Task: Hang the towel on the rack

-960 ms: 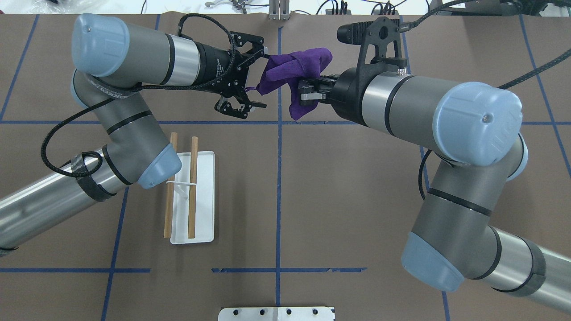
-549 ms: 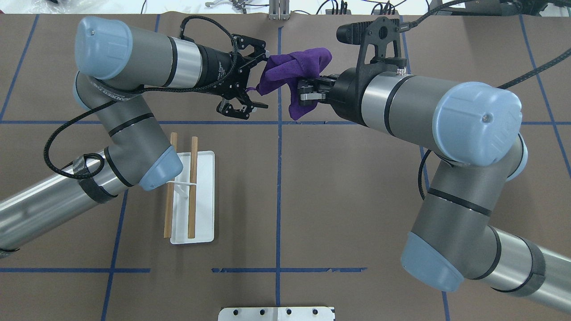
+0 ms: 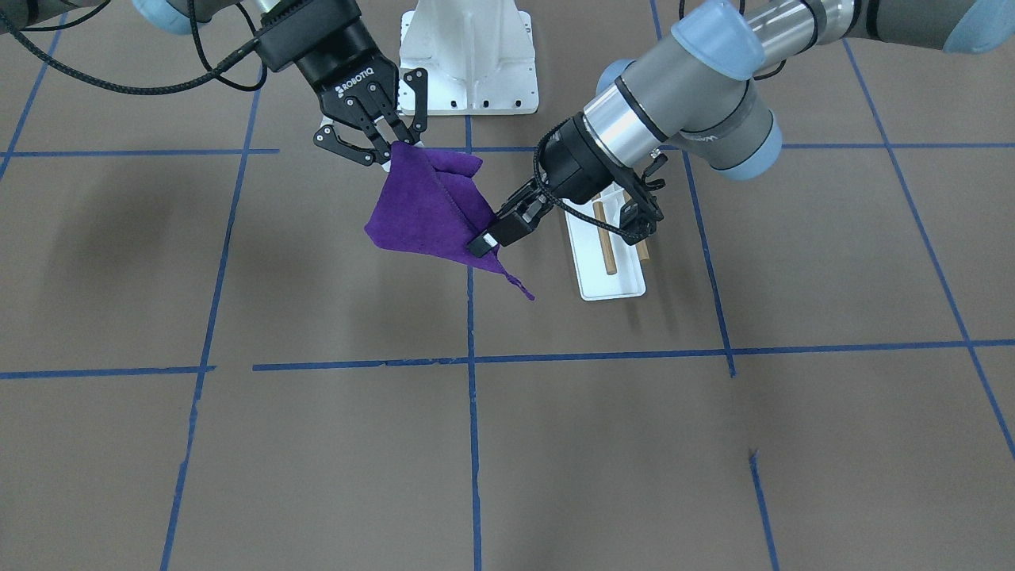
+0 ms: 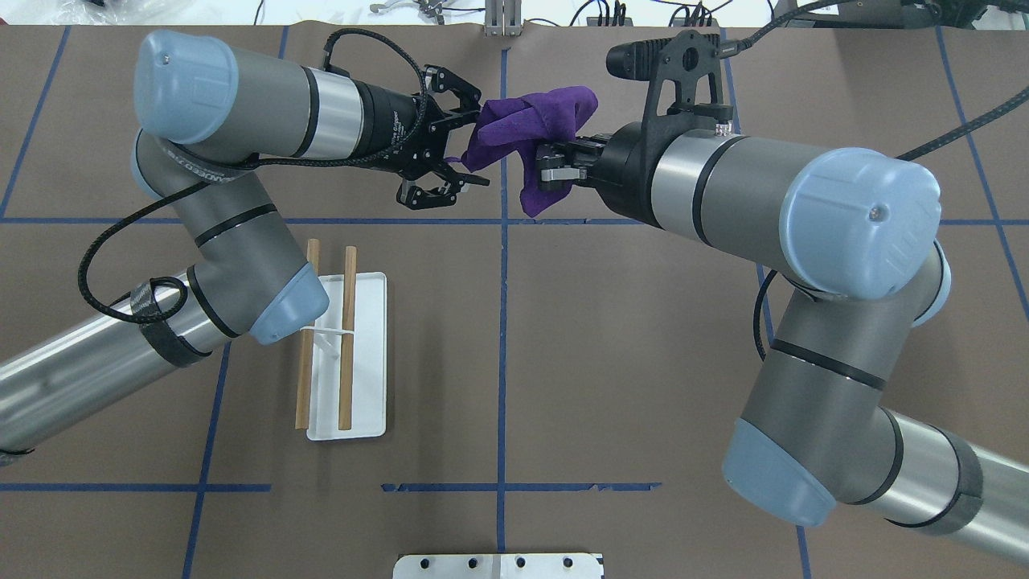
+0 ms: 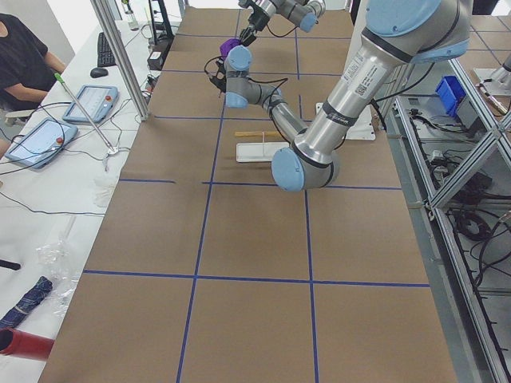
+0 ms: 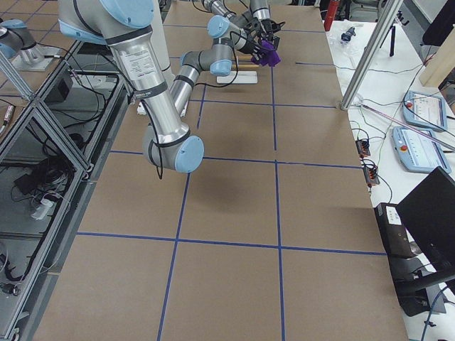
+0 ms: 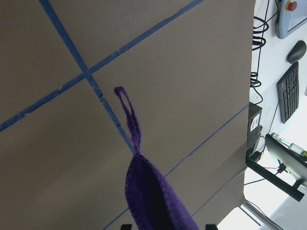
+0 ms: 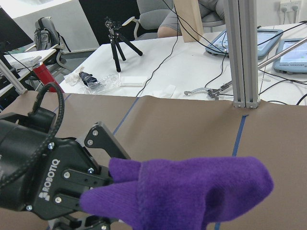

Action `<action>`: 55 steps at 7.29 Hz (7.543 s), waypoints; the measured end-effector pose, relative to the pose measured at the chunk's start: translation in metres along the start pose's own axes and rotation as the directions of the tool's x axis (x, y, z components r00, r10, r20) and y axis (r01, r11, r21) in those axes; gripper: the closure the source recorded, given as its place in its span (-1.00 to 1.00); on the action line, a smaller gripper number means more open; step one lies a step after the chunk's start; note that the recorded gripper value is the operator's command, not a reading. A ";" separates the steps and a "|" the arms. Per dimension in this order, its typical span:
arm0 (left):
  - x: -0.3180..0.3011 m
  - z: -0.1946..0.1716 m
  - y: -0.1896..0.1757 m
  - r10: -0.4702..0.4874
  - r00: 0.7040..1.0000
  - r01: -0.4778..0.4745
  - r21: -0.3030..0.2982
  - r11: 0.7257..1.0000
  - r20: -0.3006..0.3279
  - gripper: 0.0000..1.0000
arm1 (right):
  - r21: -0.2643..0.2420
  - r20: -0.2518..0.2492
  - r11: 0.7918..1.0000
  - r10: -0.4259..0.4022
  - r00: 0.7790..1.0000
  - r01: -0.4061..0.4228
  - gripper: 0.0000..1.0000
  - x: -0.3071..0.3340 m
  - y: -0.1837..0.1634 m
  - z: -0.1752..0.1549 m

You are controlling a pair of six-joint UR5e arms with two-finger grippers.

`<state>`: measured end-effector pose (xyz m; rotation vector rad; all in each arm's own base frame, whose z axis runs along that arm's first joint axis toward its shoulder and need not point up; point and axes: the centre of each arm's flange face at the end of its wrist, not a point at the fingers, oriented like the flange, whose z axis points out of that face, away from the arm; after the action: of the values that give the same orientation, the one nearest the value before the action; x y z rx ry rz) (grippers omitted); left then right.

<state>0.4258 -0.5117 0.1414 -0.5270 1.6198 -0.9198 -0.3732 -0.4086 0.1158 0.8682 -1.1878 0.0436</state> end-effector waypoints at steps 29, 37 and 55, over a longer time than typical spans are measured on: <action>-0.167 -0.080 0.144 0.506 0.747 -0.660 0.577 0.482 0.431 1.00 | -0.737 -0.432 0.640 -0.196 0.880 -0.219 -1.00 0.510 0.030 -0.225; -0.190 -0.135 0.032 0.377 0.665 -0.747 0.584 0.318 0.645 0.70 | -0.733 -0.432 0.645 -0.196 0.880 -0.216 -1.00 0.513 0.021 -0.216; -0.101 -0.228 -0.106 0.579 0.128 -0.860 -0.200 0.469 0.805 -1.00 | -0.690 -0.413 0.681 -0.091 0.906 -0.246 -1.00 0.551 0.028 -0.230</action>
<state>0.2189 -0.4335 0.2982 0.1840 0.6168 -0.0400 0.0221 -0.4695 0.5597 0.0643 -0.7181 -0.1660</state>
